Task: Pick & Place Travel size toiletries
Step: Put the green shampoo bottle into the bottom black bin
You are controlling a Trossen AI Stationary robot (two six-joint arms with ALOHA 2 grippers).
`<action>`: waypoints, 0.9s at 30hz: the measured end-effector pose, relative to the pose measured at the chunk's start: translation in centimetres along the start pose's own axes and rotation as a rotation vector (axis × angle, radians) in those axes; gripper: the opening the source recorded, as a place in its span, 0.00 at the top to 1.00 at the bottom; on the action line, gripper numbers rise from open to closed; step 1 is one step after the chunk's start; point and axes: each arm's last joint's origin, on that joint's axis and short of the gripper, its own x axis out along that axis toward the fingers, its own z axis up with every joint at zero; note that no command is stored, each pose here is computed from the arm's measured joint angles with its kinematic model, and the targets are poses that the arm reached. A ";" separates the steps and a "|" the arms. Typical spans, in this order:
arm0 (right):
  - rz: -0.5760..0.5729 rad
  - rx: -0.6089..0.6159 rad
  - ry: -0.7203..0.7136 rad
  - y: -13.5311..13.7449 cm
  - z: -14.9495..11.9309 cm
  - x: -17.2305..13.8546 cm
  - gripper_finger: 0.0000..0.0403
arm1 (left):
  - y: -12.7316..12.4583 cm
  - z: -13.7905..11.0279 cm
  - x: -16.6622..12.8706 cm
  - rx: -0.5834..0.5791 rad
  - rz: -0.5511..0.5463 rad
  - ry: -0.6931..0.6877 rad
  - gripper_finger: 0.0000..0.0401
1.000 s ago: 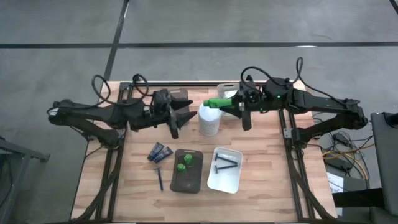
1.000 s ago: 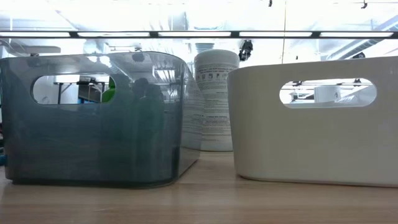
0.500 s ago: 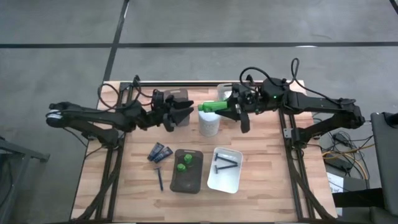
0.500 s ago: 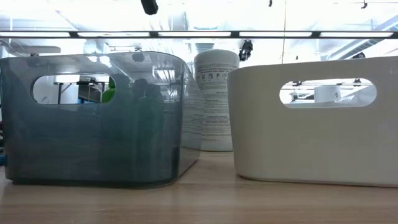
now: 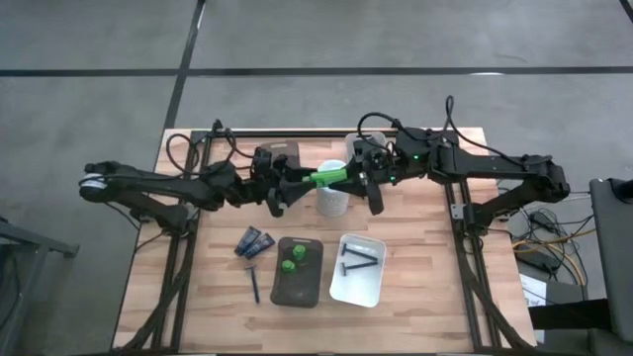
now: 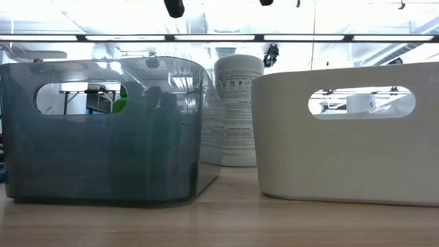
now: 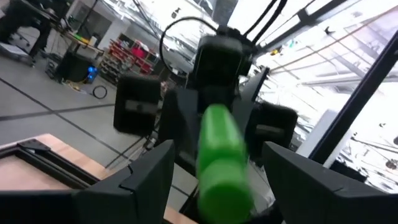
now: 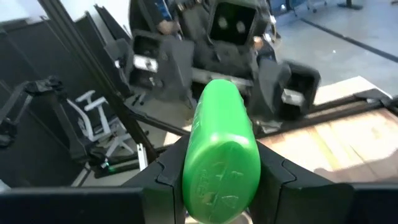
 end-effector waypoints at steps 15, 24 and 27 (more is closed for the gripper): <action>0.013 -0.004 -0.009 0.0 0.1 0.2 0.73 | 0.0 -0.4 1.0 0.022 -0.024 0.033 0.51; 0.010 -0.003 -0.010 0.0 0.1 0.2 0.73 | 0.0 -0.4 1.0 0.021 -0.025 0.033 0.67; 0.010 -0.002 -0.010 0.0 0.1 0.2 0.71 | -0.1 -0.4 1.0 0.018 -0.028 0.033 0.71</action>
